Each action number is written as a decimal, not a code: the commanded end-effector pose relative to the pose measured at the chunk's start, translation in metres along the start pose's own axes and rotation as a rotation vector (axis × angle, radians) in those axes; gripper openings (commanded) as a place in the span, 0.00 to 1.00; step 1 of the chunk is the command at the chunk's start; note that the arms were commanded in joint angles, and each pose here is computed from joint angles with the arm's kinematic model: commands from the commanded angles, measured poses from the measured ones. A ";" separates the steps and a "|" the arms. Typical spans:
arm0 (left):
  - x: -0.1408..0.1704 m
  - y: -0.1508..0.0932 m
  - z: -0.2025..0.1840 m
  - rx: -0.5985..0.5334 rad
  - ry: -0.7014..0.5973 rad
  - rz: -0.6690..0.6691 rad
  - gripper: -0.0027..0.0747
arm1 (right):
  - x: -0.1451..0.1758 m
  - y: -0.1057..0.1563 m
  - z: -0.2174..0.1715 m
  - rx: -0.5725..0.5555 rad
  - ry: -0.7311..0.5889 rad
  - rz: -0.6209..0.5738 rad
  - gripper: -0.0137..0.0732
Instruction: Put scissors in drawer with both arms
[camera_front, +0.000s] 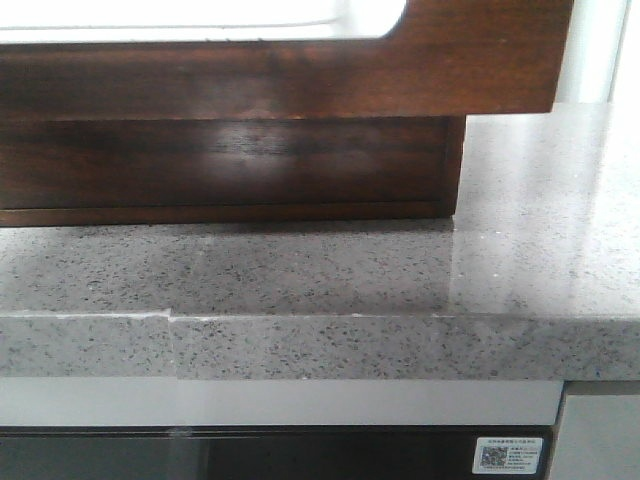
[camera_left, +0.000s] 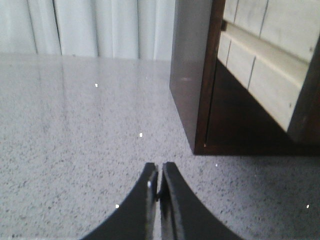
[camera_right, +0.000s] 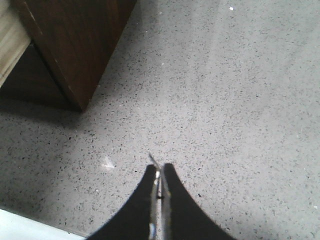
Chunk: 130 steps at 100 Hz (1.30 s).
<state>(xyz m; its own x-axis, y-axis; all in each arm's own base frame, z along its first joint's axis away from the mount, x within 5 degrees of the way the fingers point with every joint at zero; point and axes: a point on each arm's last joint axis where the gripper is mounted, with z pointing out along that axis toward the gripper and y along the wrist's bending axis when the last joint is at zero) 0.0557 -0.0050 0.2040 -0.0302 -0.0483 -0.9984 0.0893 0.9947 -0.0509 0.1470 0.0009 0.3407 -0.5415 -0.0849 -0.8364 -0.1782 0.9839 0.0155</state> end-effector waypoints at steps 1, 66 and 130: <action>0.001 0.000 -0.001 0.007 -0.102 -0.024 0.01 | -0.011 -0.001 -0.006 0.021 -0.079 0.006 0.08; 0.001 0.000 -0.001 0.007 -0.104 -0.024 0.01 | -0.011 -0.001 -0.006 0.018 -0.074 0.006 0.08; 0.001 0.000 -0.001 0.007 -0.104 -0.024 0.01 | 0.121 0.015 -0.022 0.207 -0.583 -0.034 0.08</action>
<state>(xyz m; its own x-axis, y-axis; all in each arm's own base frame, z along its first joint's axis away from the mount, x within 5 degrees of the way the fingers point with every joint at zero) 0.0557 -0.0051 0.2064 -0.0036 -0.0546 -0.9985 0.0914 0.9943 -0.0547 0.0674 0.0057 0.2526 -0.1214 -0.0862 -0.9889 -0.0543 0.9953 -0.0801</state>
